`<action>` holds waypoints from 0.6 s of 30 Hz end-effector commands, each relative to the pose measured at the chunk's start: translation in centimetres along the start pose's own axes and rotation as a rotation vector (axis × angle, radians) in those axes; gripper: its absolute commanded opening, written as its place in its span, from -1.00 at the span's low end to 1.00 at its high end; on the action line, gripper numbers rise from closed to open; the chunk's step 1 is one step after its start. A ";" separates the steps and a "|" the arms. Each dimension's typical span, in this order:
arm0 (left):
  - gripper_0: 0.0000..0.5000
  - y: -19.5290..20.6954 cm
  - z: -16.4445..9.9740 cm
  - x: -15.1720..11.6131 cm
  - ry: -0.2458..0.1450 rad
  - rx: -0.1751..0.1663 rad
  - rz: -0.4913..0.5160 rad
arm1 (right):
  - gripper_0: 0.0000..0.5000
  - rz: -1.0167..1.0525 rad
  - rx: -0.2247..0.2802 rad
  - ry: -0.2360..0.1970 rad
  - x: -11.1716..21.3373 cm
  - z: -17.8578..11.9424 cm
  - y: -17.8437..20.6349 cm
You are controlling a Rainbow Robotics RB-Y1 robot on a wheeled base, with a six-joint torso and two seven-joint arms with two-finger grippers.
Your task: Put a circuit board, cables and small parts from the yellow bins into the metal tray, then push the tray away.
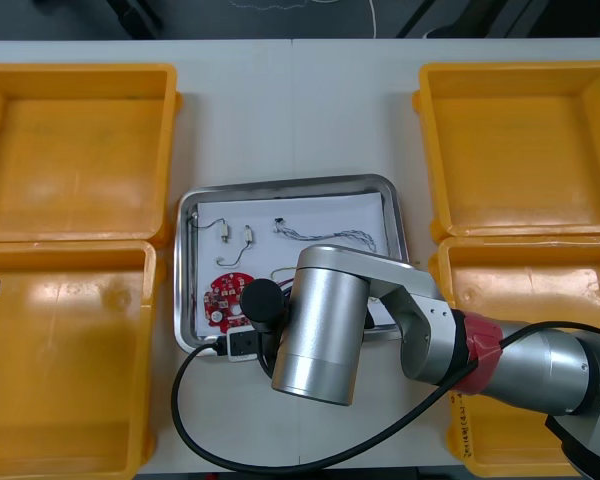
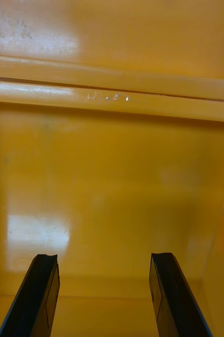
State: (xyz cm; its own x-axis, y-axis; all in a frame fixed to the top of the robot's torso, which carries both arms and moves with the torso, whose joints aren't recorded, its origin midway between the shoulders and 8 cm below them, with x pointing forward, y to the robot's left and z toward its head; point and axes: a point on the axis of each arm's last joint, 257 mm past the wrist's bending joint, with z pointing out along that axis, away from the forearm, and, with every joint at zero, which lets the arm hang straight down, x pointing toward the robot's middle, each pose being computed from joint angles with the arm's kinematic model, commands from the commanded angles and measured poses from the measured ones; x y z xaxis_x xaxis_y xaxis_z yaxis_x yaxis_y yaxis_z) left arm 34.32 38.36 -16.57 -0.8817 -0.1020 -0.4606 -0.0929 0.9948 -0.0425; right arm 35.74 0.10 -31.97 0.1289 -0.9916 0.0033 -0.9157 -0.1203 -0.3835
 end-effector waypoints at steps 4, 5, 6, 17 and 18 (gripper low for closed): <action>1.00 1.4 -1.4 -0.2 -0.017 -0.051 0.118 | -1.00 -0.009 0.018 -0.015 -1.5 -1.2 -0.6; 1.00 1.4 -1.4 -0.2 -0.017 -0.051 0.118 | -1.00 -0.001 0.017 -0.006 -1.2 -1.3 -0.7; 1.00 1.4 -1.4 -0.2 -0.017 -0.051 0.118 | -1.00 0.007 0.012 -0.001 -1.0 -1.5 -0.8; 1.00 1.4 -1.4 -0.2 -0.017 -0.051 0.118 | -1.00 0.066 0.020 -0.016 -1.0 -2.7 -2.5; 1.00 1.4 -1.4 -0.2 -0.017 -0.051 0.118 | -1.00 0.071 0.021 -0.020 -1.0 -2.9 -2.6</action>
State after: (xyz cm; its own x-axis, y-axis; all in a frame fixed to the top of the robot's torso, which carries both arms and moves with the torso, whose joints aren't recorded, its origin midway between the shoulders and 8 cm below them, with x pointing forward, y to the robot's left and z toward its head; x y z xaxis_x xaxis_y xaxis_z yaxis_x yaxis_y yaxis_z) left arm 34.32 38.36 -16.57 -0.8817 -0.1020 -0.4606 -0.0929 0.9948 -0.0424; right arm 36.28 -0.78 -30.90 0.0881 -0.9959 0.0209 -0.9233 -0.0895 -0.3735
